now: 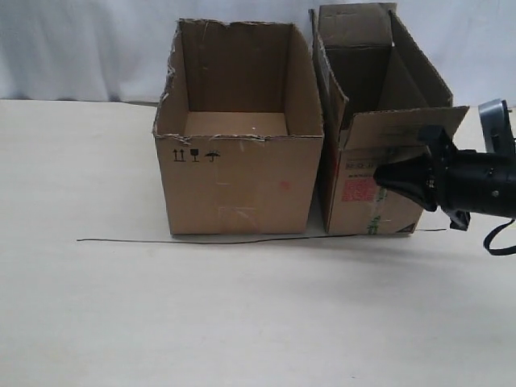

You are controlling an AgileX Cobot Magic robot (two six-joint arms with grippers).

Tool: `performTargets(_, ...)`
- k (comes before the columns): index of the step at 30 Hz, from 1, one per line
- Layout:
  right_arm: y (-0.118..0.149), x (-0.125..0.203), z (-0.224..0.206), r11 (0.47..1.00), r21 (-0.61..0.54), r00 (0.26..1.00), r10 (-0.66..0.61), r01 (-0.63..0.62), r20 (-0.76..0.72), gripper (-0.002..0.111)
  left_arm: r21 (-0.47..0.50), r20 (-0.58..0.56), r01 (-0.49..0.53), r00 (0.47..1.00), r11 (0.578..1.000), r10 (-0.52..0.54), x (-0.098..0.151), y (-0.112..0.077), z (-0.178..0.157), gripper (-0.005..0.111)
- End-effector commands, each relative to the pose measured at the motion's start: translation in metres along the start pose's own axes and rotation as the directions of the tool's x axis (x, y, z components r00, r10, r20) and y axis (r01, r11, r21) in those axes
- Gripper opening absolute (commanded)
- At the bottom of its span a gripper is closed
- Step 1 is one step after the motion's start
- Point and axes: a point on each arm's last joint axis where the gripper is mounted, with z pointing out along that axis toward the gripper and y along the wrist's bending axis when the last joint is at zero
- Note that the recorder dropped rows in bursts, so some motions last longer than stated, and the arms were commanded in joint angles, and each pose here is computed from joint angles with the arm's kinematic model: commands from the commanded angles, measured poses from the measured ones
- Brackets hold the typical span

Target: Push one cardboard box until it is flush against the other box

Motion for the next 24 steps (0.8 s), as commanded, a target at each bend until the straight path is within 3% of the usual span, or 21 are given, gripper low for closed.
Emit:
performTargets(1, 0.024, 0.007, -0.017, 0.994, -0.083, 0.993, -0.079, 0.071, -0.090, 0.005, 0.000, 0.010, 0.005, 1.000, 1.000, -0.005, 0.000, 0.000, 0.000, 0.000)
performTargets(5, 0.049, 0.004, -0.062, 0.970, -0.190, 0.986, -0.162, 0.150, -0.044, 0.005, 0.000, 0.010, 0.005, 1.000, 1.000, -0.005, 0.000, 0.000, 0.000, 0.000)
performTargets(7, 0.060, -0.010, -0.094, 0.967, -0.182, 0.977, -0.153, 0.179, 0.146, 0.005, 0.000, 0.010, 0.005, 1.000, 1.000, -0.005, 0.000, 0.000, 0.000, 0.000)
performTargets(10, 0.060, -0.024, -0.115, 0.971, -0.157, 0.942, -0.127, 0.183, 0.312, 0.005, 0.000, 0.010, 0.005, 1.000, 1.000, -0.005, 0.000, 0.000, 0.000, 0.000)
performTargets(15, 0.016, -0.064, -0.128, 0.998, 0.035, 0.910, -0.058, 0.048, 0.410, 0.005, 0.000, 0.010, 0.005, 1.000, 1.000, -0.005, 0.000, 0.000, 0.000, 0.000)
performTargets(20, -0.046, -0.103, -0.109, 0.994, 0.026, 0.949, 0.092, -0.105, 0.302, 0.005, 0.000, 0.010, 0.003, 1.000, 1.000, -0.003, 0.000, 0.000, 0.000, 0.000)
performTargets(24, -0.090, -0.114, -0.089, 0.979, 0.019, 0.954, 0.192, -0.202, 0.229, 0.005, 0.000, 0.010, 0.001, 1.000, 1.000, -0.001, 0.000, 0.000, 0.000, 0.000)
